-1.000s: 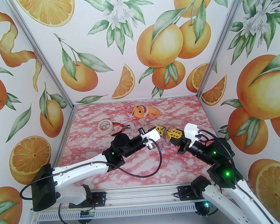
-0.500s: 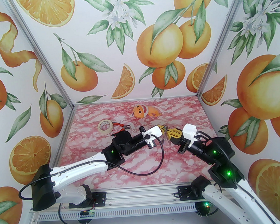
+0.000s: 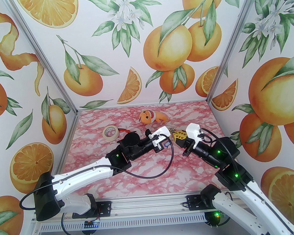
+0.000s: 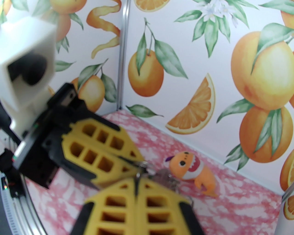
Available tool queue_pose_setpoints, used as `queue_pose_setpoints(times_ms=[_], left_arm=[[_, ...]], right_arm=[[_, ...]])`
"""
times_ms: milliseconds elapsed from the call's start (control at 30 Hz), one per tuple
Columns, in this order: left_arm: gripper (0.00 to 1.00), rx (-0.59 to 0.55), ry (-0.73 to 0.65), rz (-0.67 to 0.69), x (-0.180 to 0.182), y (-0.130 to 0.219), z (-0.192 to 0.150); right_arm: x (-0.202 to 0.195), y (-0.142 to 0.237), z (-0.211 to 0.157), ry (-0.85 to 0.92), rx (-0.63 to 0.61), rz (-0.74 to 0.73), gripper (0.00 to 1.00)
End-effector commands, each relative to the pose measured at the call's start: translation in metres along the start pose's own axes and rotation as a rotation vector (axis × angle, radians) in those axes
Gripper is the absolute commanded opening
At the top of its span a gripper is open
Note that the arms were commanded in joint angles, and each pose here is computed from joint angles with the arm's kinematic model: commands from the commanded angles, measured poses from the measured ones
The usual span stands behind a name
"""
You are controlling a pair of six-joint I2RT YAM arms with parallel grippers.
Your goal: Remove the keys from the keyring
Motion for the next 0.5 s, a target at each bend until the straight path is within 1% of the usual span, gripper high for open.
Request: queue_pose_setpoints(times_ms=[0, 67, 200, 367, 467], left_arm=[[0.19, -0.08, 0.041, 0.001, 0.003, 0.014, 0.022], [0.26, -0.079, 0.051, -0.02, 0.002, 0.022, 0.02], [0.33, -0.091, 0.088, -0.079, 0.004, 0.044, 0.019], [0.39, -0.066, 0.084, -0.115, 0.009, 0.069, 0.023], [0.4, -0.037, 0.067, -0.129, 0.012, 0.076, 0.02]], right_arm=[[-0.009, -0.017, 0.008, -0.155, 0.07, -0.019, 0.0], [-0.01, -0.023, 0.01, -0.194, 0.082, 0.004, 0.0], [-0.007, -0.03, 0.013, -0.248, 0.099, 0.074, 0.0], [-0.009, -0.032, 0.014, -0.303, 0.107, 0.118, 0.0], [-0.008, -0.032, 0.015, -0.313, 0.097, 0.169, 0.0]])
Point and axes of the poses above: each hand's point on the last joint's axis, 136 mm out from that joint toward the fingers, its own y axis back along the fingers, its own x axis along the line the jaws close on, z = x × y, the point moved 9 cm from there along y, back along the fingers, and after that the axes turned 11 degrees about y, right-handed, at the moved point
